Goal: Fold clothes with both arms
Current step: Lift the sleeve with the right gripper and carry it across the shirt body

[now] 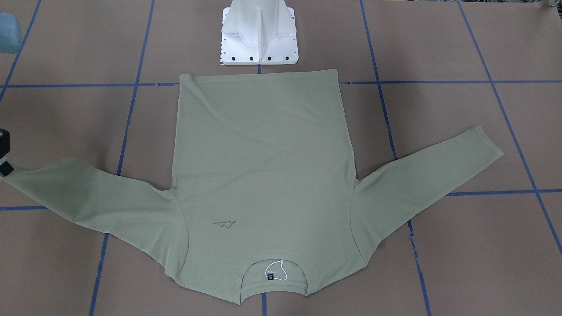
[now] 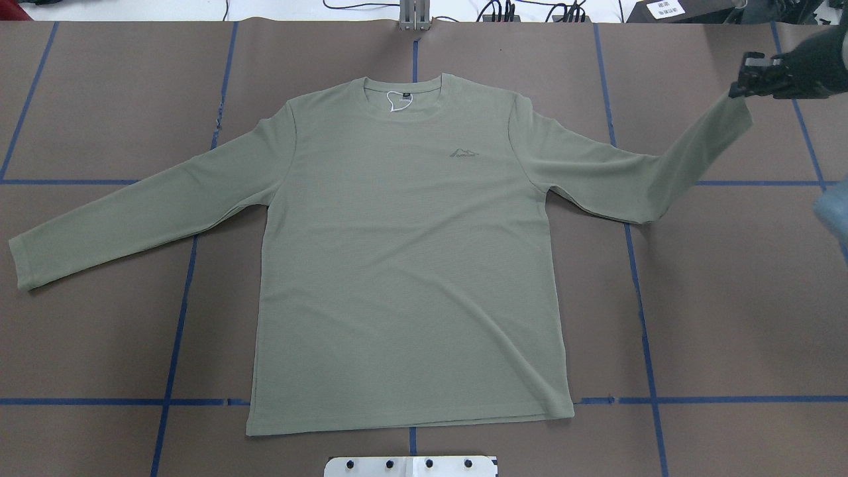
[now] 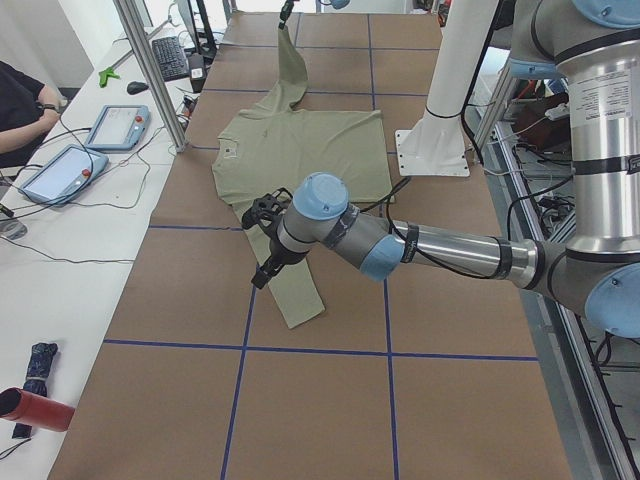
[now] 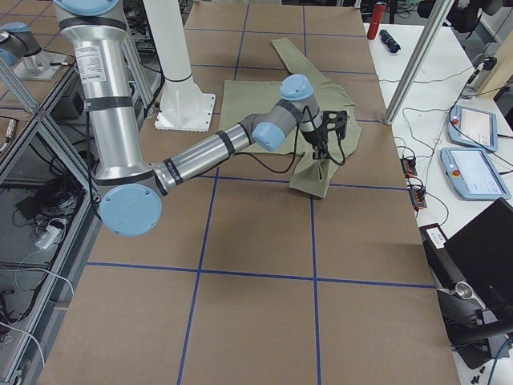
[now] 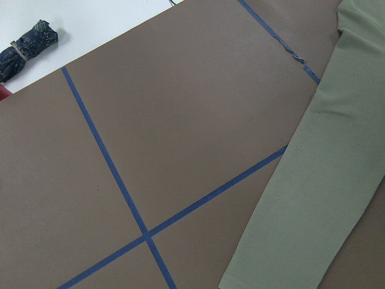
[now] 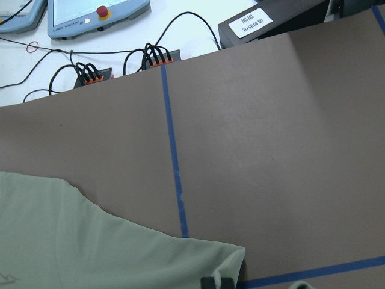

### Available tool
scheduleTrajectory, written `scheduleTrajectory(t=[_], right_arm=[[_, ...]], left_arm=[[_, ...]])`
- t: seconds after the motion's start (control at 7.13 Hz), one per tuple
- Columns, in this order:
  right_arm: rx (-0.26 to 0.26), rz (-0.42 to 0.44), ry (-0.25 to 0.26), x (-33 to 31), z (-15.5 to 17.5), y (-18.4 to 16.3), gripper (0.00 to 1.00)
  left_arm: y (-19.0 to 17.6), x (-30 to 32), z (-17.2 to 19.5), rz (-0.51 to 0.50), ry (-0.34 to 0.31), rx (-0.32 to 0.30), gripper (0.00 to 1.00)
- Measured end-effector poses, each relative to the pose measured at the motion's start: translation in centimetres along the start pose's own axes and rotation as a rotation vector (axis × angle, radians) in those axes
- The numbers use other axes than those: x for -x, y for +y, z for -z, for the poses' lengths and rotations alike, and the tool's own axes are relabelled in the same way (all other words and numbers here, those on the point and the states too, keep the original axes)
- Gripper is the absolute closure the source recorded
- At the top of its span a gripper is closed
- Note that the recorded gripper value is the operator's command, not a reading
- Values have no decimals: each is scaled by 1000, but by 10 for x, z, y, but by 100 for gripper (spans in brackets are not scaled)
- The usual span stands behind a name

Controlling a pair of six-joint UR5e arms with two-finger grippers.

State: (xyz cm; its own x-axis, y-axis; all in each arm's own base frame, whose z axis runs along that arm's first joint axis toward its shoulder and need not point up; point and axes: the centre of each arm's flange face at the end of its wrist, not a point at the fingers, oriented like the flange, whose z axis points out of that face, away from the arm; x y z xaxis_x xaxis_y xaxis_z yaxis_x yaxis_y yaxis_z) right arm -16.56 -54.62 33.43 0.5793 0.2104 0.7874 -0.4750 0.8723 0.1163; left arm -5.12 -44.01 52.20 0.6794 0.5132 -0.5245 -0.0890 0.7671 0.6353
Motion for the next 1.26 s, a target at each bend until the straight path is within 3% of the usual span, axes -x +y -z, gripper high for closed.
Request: scheduleTrajectory(t=[0.28, 0.56, 0.98, 1.26], right_arm=[[-57, -79, 99, 142, 0, 25, 100], [-137, -155, 122, 248, -11, 59, 100], [-257, -271, 165, 401, -60, 98, 100], [-307, -258, 190, 468, -84, 146, 100]], left_arm=[[-1, 0, 0, 1, 0, -1, 0], [-1, 1, -1, 3, 0, 0, 0], [-2, 1, -1, 4, 0, -1, 0], [-2, 1, -1, 5, 0, 0, 0]])
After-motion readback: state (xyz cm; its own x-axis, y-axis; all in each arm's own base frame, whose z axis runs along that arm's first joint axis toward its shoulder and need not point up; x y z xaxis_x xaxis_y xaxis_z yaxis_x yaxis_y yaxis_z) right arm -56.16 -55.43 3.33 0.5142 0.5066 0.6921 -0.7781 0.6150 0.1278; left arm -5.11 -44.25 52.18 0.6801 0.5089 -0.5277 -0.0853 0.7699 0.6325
